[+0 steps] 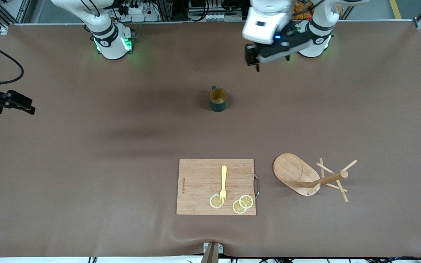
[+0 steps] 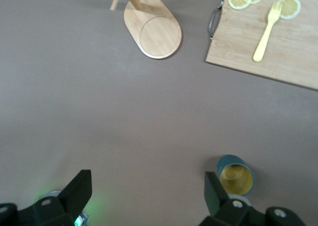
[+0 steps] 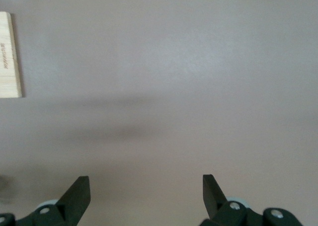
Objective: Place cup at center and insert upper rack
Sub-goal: 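Lower the left gripper onto the mug handle and grasp it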
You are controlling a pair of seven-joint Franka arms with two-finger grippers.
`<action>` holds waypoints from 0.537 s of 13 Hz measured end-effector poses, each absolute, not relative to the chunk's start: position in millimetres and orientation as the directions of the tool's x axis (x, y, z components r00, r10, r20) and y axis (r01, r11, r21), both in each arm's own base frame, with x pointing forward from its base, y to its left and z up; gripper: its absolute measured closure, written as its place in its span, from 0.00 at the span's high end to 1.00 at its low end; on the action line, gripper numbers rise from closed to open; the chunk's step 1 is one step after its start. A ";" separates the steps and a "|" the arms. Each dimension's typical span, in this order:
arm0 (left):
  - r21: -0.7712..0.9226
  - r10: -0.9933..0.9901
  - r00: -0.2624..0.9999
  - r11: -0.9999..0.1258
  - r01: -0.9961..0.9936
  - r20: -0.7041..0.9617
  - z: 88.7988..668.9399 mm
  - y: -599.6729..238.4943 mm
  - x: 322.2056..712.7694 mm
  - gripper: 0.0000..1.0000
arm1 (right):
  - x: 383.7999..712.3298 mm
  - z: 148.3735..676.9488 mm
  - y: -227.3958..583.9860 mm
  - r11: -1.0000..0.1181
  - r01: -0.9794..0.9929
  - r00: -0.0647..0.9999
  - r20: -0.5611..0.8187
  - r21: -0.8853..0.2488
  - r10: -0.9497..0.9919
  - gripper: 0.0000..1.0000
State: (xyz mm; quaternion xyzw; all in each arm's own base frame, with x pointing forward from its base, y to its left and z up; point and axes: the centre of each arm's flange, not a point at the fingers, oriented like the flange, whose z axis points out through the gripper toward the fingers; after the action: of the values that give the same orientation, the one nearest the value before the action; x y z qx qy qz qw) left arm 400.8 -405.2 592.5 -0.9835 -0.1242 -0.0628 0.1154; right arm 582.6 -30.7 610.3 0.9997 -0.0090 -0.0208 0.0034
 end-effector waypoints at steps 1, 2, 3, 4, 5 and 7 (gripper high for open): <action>-0.233 0.213 0.962 -0.940 0.250 0.174 578.6 -428.6 385.8 1.00 | 581.1 609.2 -37.0 -1.000 -0.017 0.999 -0.044 0.006 -0.017 1.00; -0.251 0.199 0.961 -0.937 0.243 0.190 564.5 -448.7 372.2 1.00 | 578.8 609.4 -39.7 -1.000 -0.018 0.999 -0.046 0.006 -0.019 1.00; -0.268 0.185 0.961 -0.934 0.237 0.206 551.0 -465.8 360.3 1.00 | 576.0 610.0 -39.3 -1.000 -0.018 0.999 -0.046 0.005 -0.018 1.00; -0.291 0.165 0.962 -0.930 0.225 0.217 538.0 -479.6 349.0 1.00 | 573.4 609.4 -38.1 -1.000 -0.016 0.999 -0.050 0.004 -0.016 1.00; -0.328 0.139 0.964 -0.921 0.210 0.225 526.4 -489.6 337.4 1.00 | 571.4 607.0 -37.5 -1.000 -0.015 0.998 -0.056 0.004 -0.015 1.00; -0.384 0.124 0.963 -0.899 0.212 0.240 511.9 -500.6 318.2 1.00 | 569.4 602.3 -37.2 -1.000 -0.014 0.998 -0.065 0.003 -0.014 1.00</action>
State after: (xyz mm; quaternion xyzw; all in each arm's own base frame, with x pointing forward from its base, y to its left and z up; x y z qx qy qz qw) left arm 318.2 -500.6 511.9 -0.9687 -0.0867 -0.1051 0.2076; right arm 569.4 -37.2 602.3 0.9994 -0.0072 -0.0328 0.0012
